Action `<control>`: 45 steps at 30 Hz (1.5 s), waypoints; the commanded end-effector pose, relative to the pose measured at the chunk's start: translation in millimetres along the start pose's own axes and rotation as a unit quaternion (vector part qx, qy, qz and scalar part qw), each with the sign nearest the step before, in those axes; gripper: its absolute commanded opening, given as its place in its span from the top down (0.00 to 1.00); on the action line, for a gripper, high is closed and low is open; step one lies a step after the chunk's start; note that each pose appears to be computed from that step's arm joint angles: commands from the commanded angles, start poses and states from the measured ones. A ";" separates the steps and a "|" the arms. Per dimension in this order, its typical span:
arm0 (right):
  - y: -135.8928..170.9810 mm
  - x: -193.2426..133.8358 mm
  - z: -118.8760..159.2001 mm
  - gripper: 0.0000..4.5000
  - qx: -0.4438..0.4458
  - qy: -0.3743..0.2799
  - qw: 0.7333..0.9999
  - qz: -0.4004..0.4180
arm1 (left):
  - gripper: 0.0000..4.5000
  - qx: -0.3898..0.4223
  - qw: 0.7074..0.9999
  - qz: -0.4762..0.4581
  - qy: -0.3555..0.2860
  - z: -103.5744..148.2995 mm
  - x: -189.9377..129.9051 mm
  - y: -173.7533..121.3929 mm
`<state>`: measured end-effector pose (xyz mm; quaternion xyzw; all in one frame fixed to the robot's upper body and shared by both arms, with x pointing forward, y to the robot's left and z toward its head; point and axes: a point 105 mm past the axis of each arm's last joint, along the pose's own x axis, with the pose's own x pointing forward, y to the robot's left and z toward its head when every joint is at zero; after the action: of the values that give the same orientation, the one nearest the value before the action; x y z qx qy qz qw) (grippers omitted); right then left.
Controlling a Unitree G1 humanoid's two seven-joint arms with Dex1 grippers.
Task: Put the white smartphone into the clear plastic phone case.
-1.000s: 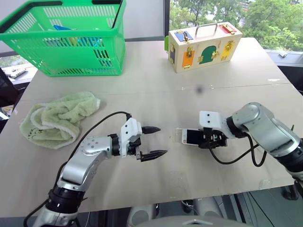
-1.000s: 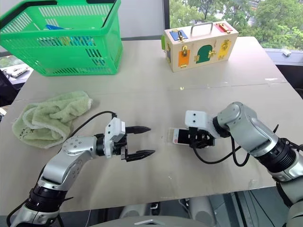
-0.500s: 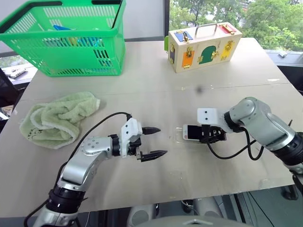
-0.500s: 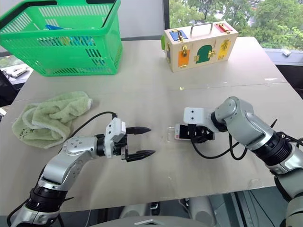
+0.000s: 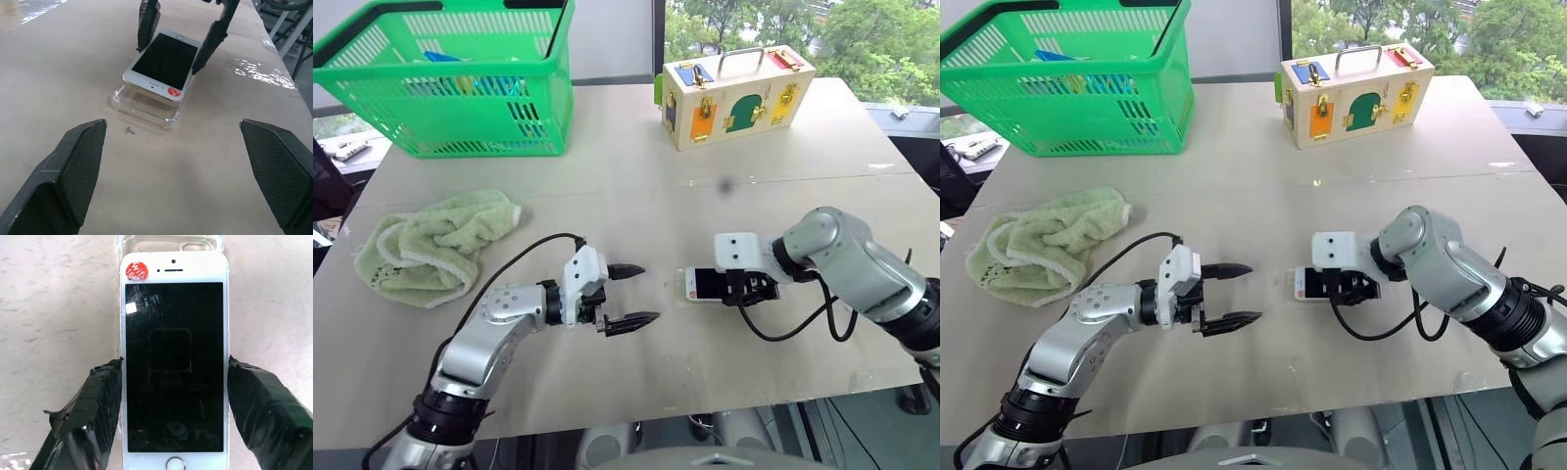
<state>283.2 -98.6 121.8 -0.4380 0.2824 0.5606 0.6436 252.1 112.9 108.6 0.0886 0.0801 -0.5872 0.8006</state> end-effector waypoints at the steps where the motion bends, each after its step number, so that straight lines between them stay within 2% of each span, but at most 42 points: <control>1: 5.8 -1.0 1.5 0.36 -0.008 0.003 1.000 0.004 | 0.00 0.020 1.000 -0.010 -0.015 13.4 0.0 -1.8; 8: 4.8 0.9 -8.9 0.36 -0.015 0.026 1.000 -0.002 | 0.00 0.020 1.000 -0.012 -0.013 11.5 3.4 -0.8; 19: 0.4 3.0 -1.0 0.36 -0.049 -0.022 0.999 0.000 | 0.00 0.020 1.000 -0.010 -0.013 7.5 3.8 -1.9; 21: -2.9 3.6 -1.0 0.13 -0.049 -0.033 0.998 -0.003 | 0.00 0.020 1.000 -0.010 -0.013 8.0 3.7 -1.9; 23: -6.9 2.7 -0.1 0.02 -0.051 -0.046 0.998 -0.012 | 0.00 0.020 1.000 -0.009 -0.013 8.6 3.1 -1.8; 27: -12.6 -6.6 6.8 0.02 -0.032 -0.086 0.995 -0.031 | 0.00 0.020 1.000 -0.006 -0.012 9.2 1.0 -1.7; 32: -20.6 -35.1 14.2 0.02 0.011 -0.141 0.988 -0.063 | 0.00 0.021 1.000 -0.003 -0.013 10.3 -1.0 -2.1; 33: -21.0 -40.2 15.0 0.14 0.020 -0.150 0.986 -0.068 | 0.00 0.021 1.000 -0.002 -0.014 10.2 -1.8 -1.8; 34: -19.5 -44.2 16.0 0.19 0.026 -0.158 0.985 -0.067 | 0.00 0.021 1.000 -0.001 -0.014 10.2 -2.4 -1.7; 35: -17.5 -46.2 18.4 0.30 0.035 -0.171 0.983 -0.062 | 0.00 0.021 1.000 0.000 -0.014 10.2 -3.1 -1.7; 39: -17.3 -40.8 23.7 0.76 0.059 -0.197 0.977 -0.063 | 0.00 0.020 1.000 0.000 -0.014 9.7 -4.5 -1.9; 40: -21.1 -35.9 25.7 0.79 0.071 -0.204 0.974 -0.071 | 0.00 0.020 1.000 0.001 -0.014 9.6 -4.7 -1.7; 42: -27.9 -26.4 29.2 0.99 0.087 -0.214 0.969 -0.083 | 0.00 0.020 1.000 0.001 -0.013 9.7 -5.3 -1.0; 45: -31.6 -8.9 28.2 0.99 0.098 -0.209 0.969 -0.088 | 0.00 0.020 1.000 0.000 -0.012 10.7 -5.4 -1.2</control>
<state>303.2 -79.4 147.4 -0.2572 0.1680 0.5608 0.7689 251.8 116.2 108.1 0.0920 0.0809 -0.5837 0.8026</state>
